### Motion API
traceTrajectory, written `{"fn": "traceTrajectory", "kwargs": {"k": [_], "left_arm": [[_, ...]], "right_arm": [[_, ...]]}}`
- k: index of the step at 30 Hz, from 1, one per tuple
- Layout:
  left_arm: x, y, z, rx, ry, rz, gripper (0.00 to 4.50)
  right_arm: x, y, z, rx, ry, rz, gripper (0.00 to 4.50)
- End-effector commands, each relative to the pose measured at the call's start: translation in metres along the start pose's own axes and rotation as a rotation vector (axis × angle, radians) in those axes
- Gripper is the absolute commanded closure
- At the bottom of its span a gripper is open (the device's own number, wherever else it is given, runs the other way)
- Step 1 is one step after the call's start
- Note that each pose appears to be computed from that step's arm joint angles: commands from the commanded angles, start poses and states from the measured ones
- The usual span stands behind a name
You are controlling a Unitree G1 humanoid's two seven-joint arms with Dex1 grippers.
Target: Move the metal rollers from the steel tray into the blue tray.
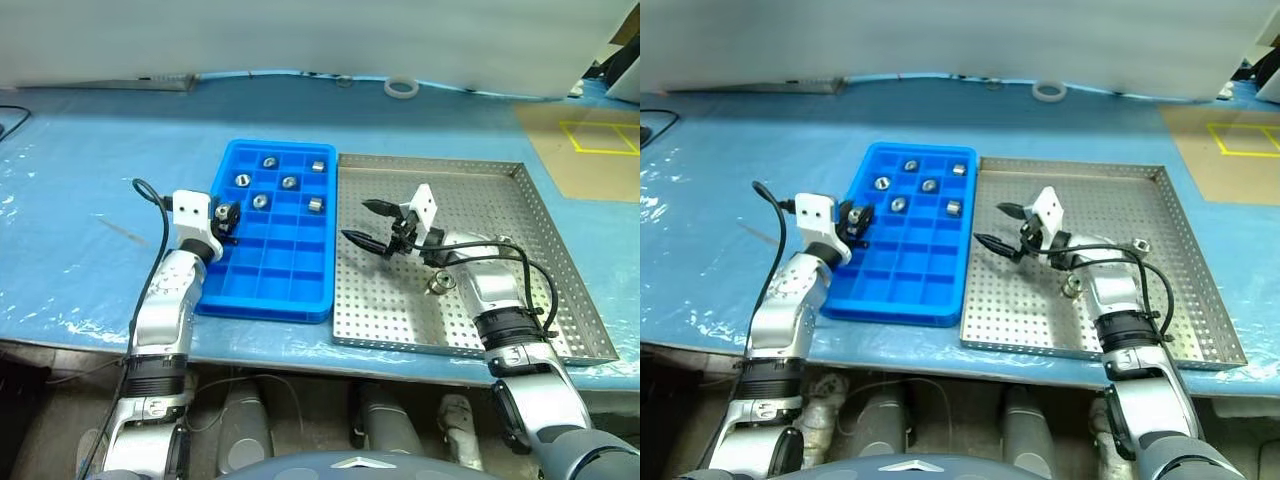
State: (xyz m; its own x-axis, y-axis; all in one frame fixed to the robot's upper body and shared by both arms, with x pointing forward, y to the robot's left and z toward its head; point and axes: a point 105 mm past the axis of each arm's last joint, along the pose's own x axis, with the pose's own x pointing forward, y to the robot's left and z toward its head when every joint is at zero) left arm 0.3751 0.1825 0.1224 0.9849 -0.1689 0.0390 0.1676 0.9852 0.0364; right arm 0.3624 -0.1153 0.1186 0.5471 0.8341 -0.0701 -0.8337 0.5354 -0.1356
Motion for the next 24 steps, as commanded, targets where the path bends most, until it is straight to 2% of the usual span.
{"fn": "traceTrajectory", "kwargs": {"k": [1,3,9,11,13,21,24], "left_arm": [[0.004,0.007,0.012,0.018,-0.04,0.024,2.62],[0.005,0.005,0.01,0.025,-0.027,0.012,2.62],[0.006,-0.001,0.012,0.012,-0.035,-0.011,0.86],[0.006,-0.009,0.019,-0.005,-0.064,-0.069,0.25],[0.004,-0.023,0.029,-0.005,-0.108,-0.177,0.25],[0.004,-0.054,0.056,-0.055,-0.202,-0.406,0.25],[0.012,-0.08,0.06,-0.052,-0.198,-0.542,0.25]], "right_arm": [[-0.007,-0.004,0.016,-0.038,-0.044,-0.031,0.0],[-0.009,-0.004,0.015,-0.039,-0.041,-0.044,0.0],[-0.012,-0.008,0.016,-0.041,-0.039,-0.083,0.0],[-0.014,-0.021,0.021,-0.068,-0.059,-0.166,0.0],[-0.018,-0.036,0.024,-0.083,-0.063,-0.256,0.0],[-0.036,-0.055,0.027,-0.088,-0.045,-0.346,0.0],[-0.05,-0.06,0.029,-0.083,-0.042,-0.397,0.0]]}}
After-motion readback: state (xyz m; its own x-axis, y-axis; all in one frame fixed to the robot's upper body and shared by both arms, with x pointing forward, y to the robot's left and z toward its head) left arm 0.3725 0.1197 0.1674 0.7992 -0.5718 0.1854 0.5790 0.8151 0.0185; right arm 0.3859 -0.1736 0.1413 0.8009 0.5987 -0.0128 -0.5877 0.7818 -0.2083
